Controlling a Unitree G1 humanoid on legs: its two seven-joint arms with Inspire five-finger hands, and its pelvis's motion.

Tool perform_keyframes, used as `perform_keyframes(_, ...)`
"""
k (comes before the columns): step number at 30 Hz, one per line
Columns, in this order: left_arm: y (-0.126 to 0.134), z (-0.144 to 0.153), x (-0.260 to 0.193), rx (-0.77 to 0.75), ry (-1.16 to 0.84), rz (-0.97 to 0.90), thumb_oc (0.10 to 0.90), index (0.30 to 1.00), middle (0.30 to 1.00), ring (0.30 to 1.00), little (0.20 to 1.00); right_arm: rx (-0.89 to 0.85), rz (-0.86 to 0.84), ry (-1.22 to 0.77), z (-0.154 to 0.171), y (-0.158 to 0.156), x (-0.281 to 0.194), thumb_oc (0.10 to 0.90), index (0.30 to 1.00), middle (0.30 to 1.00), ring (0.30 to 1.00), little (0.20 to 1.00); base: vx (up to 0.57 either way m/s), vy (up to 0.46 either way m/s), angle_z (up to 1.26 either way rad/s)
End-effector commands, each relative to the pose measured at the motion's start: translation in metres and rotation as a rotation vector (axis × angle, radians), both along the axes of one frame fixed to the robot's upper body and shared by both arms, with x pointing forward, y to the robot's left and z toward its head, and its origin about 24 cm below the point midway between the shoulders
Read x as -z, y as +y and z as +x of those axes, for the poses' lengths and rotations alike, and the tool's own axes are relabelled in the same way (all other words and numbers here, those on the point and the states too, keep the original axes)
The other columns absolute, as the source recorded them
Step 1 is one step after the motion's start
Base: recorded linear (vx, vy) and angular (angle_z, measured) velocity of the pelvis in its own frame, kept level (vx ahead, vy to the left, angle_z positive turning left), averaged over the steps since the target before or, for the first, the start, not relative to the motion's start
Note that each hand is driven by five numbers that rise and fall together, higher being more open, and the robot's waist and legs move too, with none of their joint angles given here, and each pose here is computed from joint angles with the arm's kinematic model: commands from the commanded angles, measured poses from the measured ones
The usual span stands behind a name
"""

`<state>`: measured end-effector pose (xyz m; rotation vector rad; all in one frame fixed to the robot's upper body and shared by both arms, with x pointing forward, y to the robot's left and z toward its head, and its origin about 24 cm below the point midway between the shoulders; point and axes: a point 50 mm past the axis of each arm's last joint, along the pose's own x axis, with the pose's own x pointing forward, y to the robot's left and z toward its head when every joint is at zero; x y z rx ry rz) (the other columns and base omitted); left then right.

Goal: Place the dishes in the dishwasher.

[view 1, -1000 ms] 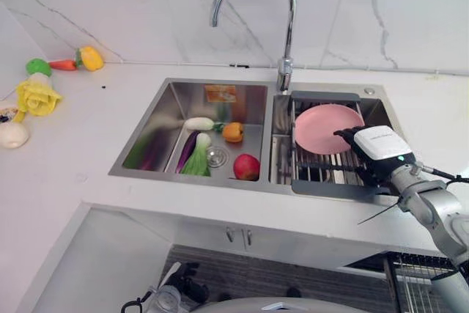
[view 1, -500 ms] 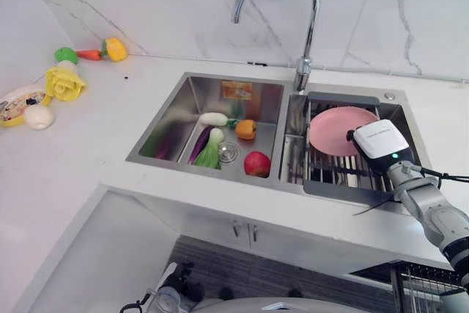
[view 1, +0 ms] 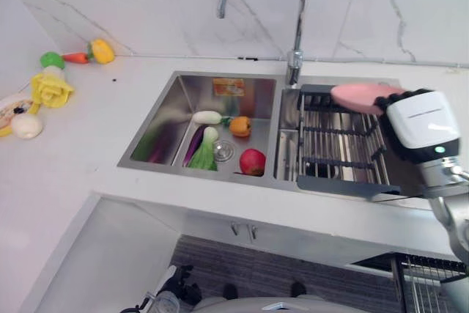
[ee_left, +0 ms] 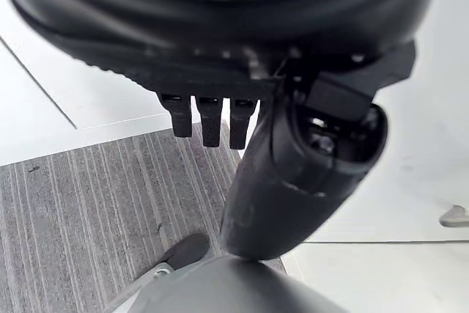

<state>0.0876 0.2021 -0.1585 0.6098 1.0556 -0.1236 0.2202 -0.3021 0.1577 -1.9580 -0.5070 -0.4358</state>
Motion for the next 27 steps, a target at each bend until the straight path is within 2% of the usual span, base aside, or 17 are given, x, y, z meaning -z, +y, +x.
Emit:
perform_keyframes(1, 0.001, -0.005, 0.001, 0.147, 0.04, 0.014, 0.8, 0.9, 0.9, 0.9, 0.9, -0.034, -0.003, -0.403, -0.008, -0.001, -0.068, 0.4, 0.3, 0.3, 0.3, 0.3, -0.01, 0.014, -0.29)
perform_keyframes(9, 0.005, -0.005, -0.003, 0.129, 0.01, -0.014, 0.8, 0.9, 0.9, 0.9, 0.9, 0.101, 0.038, -0.492, -0.05, -0.027, -0.071, 0.4, 0.3, 0.3, 0.3, 0.3, 0.01, 0.058, -0.54)
perform_keyframes(14, 0.008, 0.02, -0.017, 0.095, -0.116, -0.034, 0.8, 0.9, 0.9, 0.9, 0.9, 0.168, 0.155, -0.484, -0.057, -0.04, -0.057, 0.4, 0.3, 0.3, 0.3, 0.3, -0.05, 0.099, -1.33)
perform_keyframes(16, 0.009, 0.042, -0.027, 0.079, -0.197, -0.045, 0.8, 0.9, 0.9, 0.9, 0.9, 0.197, 0.247, -0.429, -0.049, -0.043, -0.04, 0.4, 0.3, 0.3, 0.3, 0.3, -0.09, 0.067, -0.84)
perform_keyframes(17, 0.009, 0.043, -0.028, 0.076, -0.199, -0.044, 0.8, 0.9, 0.9, 0.9, 0.9, 0.195, 0.25, -0.431, -0.048, -0.043, -0.04, 0.4, 0.3, 0.3, 0.3, 0.3, -0.11, 0.042, -0.64)
perform_keyframes(18, 0.01, 0.058, -0.034, 0.077, -0.244, -0.041, 0.8, 0.9, 0.9, 0.9, 0.9, 0.207, 0.28, -0.396, -0.042, -0.044, -0.031, 0.4, 0.3, 0.3, 0.3, 0.3, -0.12, 0.009, -0.65)
perform_keyframes(21, 0.009, 0.08, -0.041, 0.071, -0.305, -0.024, 0.8, 0.9, 0.9, 0.9, 0.9, 0.22, 0.352, -0.32, -0.024, -0.044, -0.01, 0.4, 0.3, 0.3, 0.3, 0.3, -0.16, -0.005, -0.28)
perform_keyframes(23, 0.01, 0.088, -0.042, 0.062, -0.314, -0.006, 0.8, 0.9, 0.9, 0.9, 0.9, 0.226, 0.392, -0.249, -0.01, -0.042, 0.008, 0.4, 0.3, 0.3, 0.3, 0.3, -0.13, -0.085, 0.06)
perform_keyframes(25, -0.001, 0.098, -0.037, 0.073, -0.281, 0.017, 0.8, 0.9, 0.9, 0.9, 0.9, 0.211, 0.426, -0.152, 0.005, -0.033, 0.026, 0.4, 0.3, 0.3, 0.3, 0.3, -0.05, -0.089, 0.24)
perform_keyframes(27, -0.002, 0.096, -0.032, 0.072, -0.251, 0.047, 0.8, 0.9, 0.9, 0.9, 0.9, 0.222, 0.435, -0.081, 0.014, -0.03, 0.042, 0.4, 0.3, 0.3, 0.3, 0.3, -0.03, -0.067, 0.34)
